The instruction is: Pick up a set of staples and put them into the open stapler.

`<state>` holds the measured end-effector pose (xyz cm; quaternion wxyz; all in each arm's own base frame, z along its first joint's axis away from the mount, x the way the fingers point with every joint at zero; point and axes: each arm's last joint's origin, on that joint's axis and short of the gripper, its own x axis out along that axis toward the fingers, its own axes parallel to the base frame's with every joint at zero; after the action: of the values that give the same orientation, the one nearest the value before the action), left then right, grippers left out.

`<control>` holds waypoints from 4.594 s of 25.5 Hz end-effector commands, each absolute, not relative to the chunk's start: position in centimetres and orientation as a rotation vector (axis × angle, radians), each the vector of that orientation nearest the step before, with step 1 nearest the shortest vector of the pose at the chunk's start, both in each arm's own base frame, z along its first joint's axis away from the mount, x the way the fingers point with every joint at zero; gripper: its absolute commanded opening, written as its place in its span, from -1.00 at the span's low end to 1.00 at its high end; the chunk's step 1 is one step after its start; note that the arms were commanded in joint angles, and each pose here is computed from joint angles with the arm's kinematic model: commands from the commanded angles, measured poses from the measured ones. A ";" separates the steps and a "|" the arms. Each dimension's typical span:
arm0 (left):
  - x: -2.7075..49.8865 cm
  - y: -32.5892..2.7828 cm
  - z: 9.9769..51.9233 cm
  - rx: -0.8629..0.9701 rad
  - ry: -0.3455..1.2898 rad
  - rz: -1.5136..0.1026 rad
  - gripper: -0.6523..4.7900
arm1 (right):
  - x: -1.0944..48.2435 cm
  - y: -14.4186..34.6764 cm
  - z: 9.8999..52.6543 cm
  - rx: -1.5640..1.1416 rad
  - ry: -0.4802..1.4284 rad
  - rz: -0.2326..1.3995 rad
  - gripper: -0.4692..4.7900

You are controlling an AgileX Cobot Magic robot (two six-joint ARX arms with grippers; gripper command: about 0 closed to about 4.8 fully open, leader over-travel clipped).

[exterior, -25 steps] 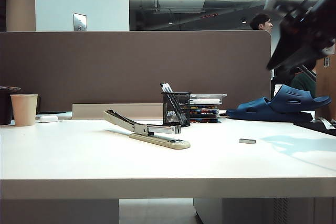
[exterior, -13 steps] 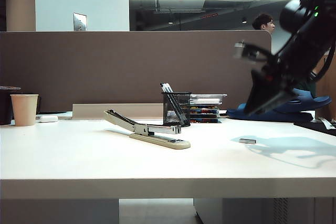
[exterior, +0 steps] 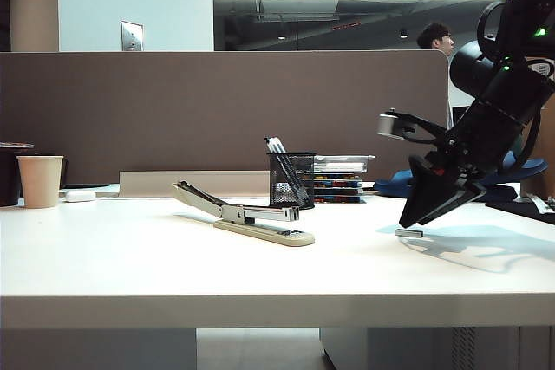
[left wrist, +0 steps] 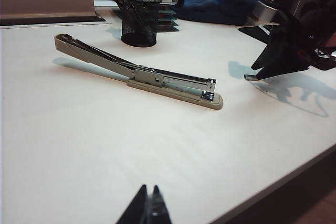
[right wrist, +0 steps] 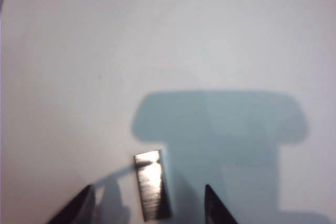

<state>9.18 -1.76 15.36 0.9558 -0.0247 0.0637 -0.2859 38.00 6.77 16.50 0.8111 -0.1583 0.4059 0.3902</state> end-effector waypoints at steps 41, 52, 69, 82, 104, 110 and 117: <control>9.2 -1.8 15.3 -0.052 0.136 -0.583 -0.78 | 37.8 7.9 14.8 -0.391 0.975 0.791 -0.83; 9.2 -1.8 15.3 -0.051 0.136 -0.583 -0.78 | 40.0 8.8 18.7 -0.234 0.844 0.857 -0.83; 9.2 -1.8 15.3 -0.051 0.136 -0.583 -0.78 | 39.2 16.1 20.5 -0.137 0.689 1.062 -0.83; 9.2 -1.8 15.3 -0.051 0.136 -0.583 -0.78 | 39.6 19.1 19.0 -0.014 0.672 1.118 -0.83; 9.2 -1.8 15.3 -0.051 0.136 -0.583 -0.78 | 39.9 19.2 17.0 0.010 0.748 1.074 -0.82; 9.2 -1.8 15.3 -0.051 0.136 -0.583 -0.78 | 39.8 19.2 16.6 0.012 0.767 1.073 -0.82; 9.2 -1.8 15.3 -0.051 0.136 -0.583 -0.78 | 39.8 19.3 16.7 0.037 0.777 1.087 -0.62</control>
<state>9.18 -1.76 15.35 0.9558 -0.0248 0.0642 -0.2859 39.74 19.11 16.39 0.7871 0.0107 0.3649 0.4973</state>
